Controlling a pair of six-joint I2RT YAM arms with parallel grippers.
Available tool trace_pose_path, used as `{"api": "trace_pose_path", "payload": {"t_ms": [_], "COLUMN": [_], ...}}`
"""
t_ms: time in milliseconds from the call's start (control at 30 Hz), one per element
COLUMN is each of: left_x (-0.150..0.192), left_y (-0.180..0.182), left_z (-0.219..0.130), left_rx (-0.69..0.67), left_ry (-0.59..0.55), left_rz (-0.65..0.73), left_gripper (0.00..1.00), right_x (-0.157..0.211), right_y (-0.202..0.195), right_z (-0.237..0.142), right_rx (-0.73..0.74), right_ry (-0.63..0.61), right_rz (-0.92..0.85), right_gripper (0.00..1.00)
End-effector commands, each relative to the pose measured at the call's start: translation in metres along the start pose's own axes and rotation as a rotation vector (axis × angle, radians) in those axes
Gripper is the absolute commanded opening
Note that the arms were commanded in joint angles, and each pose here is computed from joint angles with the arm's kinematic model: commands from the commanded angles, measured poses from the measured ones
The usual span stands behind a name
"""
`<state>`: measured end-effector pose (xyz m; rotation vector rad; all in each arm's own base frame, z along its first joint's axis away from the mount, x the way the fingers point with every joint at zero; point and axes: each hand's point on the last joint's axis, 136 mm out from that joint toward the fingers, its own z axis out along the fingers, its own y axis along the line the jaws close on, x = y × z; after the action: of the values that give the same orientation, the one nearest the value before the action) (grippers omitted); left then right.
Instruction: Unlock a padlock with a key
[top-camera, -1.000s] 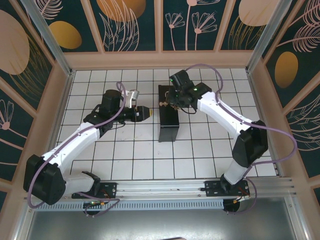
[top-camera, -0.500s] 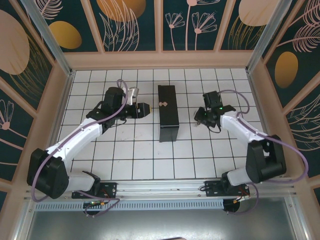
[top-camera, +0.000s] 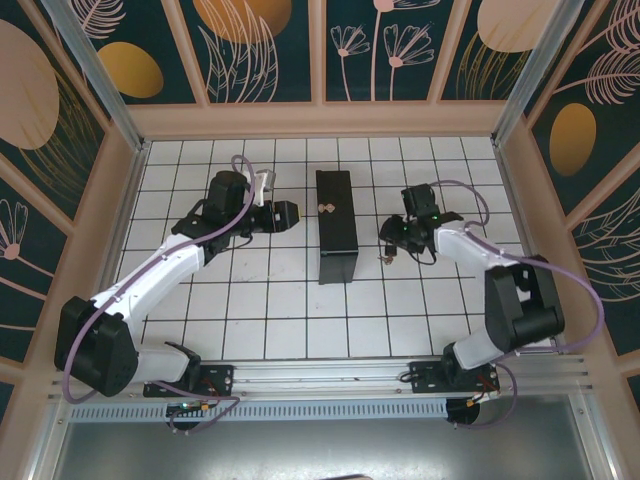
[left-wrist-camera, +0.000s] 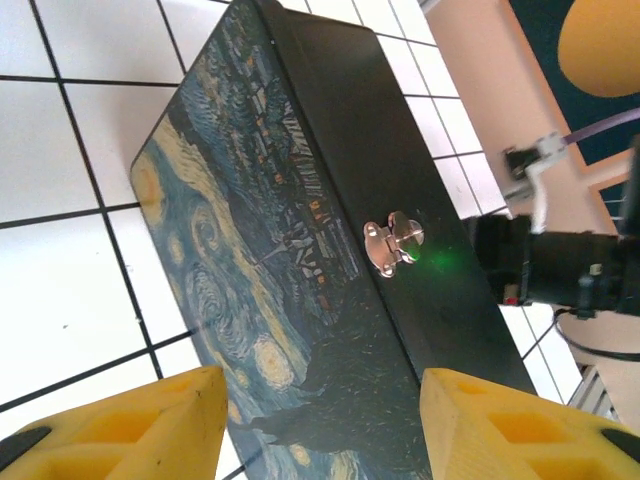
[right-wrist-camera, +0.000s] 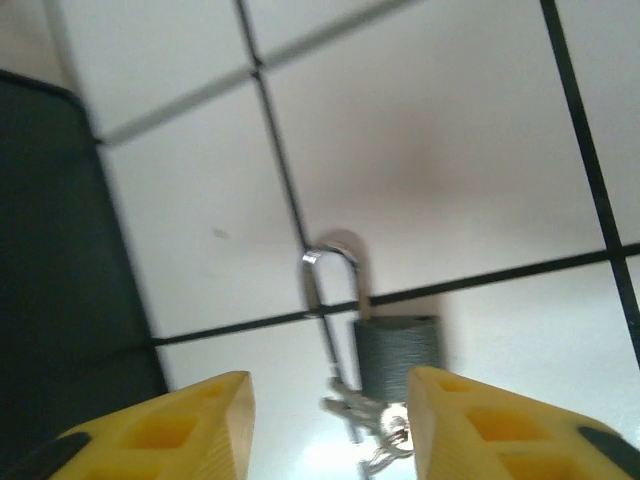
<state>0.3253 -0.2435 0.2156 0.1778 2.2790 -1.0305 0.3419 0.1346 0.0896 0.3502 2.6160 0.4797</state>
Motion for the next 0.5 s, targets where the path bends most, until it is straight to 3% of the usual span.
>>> {"api": "trace_pose_path", "payload": {"t_ms": [0, 133, 267, 467], "left_x": [0.001, -0.02, -0.025, -0.015], "left_y": [-0.003, -0.014, -0.016, -0.023], "left_z": [0.008, 0.028, 0.039, 0.041], "left_rx": [0.055, 0.134, 0.173, 0.235], "left_ry": [0.007, -0.02, -0.032, -0.014], "left_rz": [-0.027, -0.073, -0.113, -0.142], "left_gripper": [0.53, 0.51, 0.48, 0.49], "right_x": [-0.016, 0.009, 0.022, 0.042], "right_y": [0.04, 0.088, 0.114, 0.163], "right_z": [-0.038, -0.031, -0.018, 0.002], "right_rx": [-0.119, -0.347, -0.523, -0.686], "right_ry": [-0.081, -0.032, 0.001, 0.078], "right_rz": [-0.034, -0.026, 0.028, 0.02], "right_gripper": [0.32, 0.14, 0.08, 0.07]}}
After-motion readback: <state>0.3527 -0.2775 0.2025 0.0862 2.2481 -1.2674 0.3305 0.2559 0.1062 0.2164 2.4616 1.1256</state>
